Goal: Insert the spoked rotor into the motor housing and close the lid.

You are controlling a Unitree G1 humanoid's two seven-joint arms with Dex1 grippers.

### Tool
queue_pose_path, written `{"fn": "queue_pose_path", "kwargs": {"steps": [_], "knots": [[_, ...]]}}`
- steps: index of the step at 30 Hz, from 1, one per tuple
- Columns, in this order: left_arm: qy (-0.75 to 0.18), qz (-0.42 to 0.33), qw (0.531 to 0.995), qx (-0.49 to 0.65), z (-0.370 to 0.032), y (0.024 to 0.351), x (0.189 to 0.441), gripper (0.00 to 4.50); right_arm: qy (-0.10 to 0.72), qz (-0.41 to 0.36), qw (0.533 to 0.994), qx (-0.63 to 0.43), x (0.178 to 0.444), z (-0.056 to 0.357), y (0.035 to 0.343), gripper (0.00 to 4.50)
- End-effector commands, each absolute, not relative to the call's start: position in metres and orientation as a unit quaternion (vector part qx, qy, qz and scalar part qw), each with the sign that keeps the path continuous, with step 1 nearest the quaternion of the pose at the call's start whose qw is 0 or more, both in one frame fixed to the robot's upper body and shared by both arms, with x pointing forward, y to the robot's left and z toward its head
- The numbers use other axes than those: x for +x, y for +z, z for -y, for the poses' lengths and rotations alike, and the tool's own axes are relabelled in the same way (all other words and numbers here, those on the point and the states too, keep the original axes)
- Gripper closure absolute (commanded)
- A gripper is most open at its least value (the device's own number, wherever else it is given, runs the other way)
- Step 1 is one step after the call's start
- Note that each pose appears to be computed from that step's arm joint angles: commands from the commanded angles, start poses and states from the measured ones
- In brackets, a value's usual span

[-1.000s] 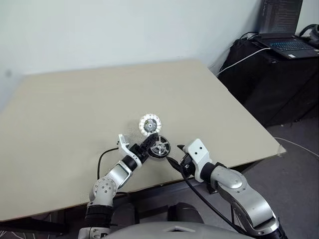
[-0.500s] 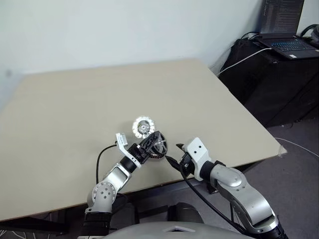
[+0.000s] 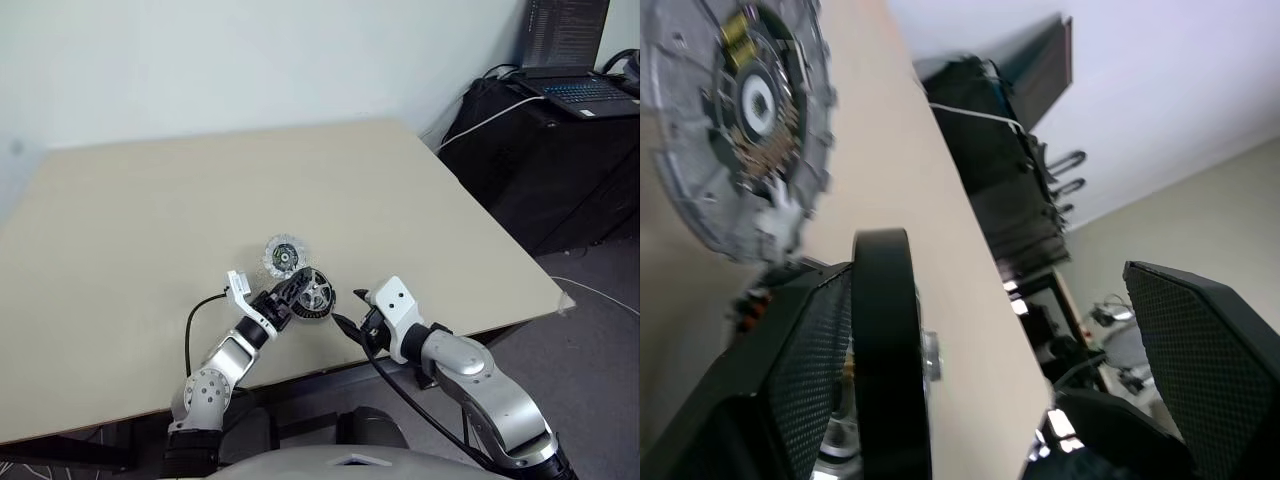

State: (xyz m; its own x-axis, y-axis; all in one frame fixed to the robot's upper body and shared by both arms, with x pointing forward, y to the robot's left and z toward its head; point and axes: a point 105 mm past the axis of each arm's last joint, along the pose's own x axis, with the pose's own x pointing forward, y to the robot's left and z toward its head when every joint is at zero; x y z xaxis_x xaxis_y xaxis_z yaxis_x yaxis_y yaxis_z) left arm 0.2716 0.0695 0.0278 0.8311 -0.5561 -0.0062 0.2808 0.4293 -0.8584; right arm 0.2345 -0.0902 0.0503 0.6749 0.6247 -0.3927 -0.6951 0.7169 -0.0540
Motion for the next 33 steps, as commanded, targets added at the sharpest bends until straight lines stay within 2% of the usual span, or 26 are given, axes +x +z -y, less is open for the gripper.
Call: {"fn": "queue_pose_path", "kwargs": {"steps": [1,10,18,27,33], "knots": [[-0.247,-0.125,0.846,-0.456,-0.066,0.034,0.275,0.04,0.365,-0.149,0.913,-0.102,0.239,0.088,0.062,1.19],[-0.246,-0.114,0.890,-0.366,-0.072,0.033,0.275,0.04,0.369,-0.149,0.912,-0.102,0.239,0.087,0.062,1.19],[-0.294,-0.092,0.908,-0.284,-0.073,0.042,0.263,0.04,0.367,-0.148,0.913,-0.103,0.240,0.088,0.062,1.19],[-0.246,-0.019,0.951,-0.186,-0.109,0.055,0.252,0.04,0.335,-0.139,0.927,-0.091,0.252,0.093,0.064,1.19],[-0.217,-0.030,0.965,-0.146,-0.118,0.047,0.239,0.04,0.329,-0.140,0.930,-0.087,0.262,0.086,0.063,1.19]]}}
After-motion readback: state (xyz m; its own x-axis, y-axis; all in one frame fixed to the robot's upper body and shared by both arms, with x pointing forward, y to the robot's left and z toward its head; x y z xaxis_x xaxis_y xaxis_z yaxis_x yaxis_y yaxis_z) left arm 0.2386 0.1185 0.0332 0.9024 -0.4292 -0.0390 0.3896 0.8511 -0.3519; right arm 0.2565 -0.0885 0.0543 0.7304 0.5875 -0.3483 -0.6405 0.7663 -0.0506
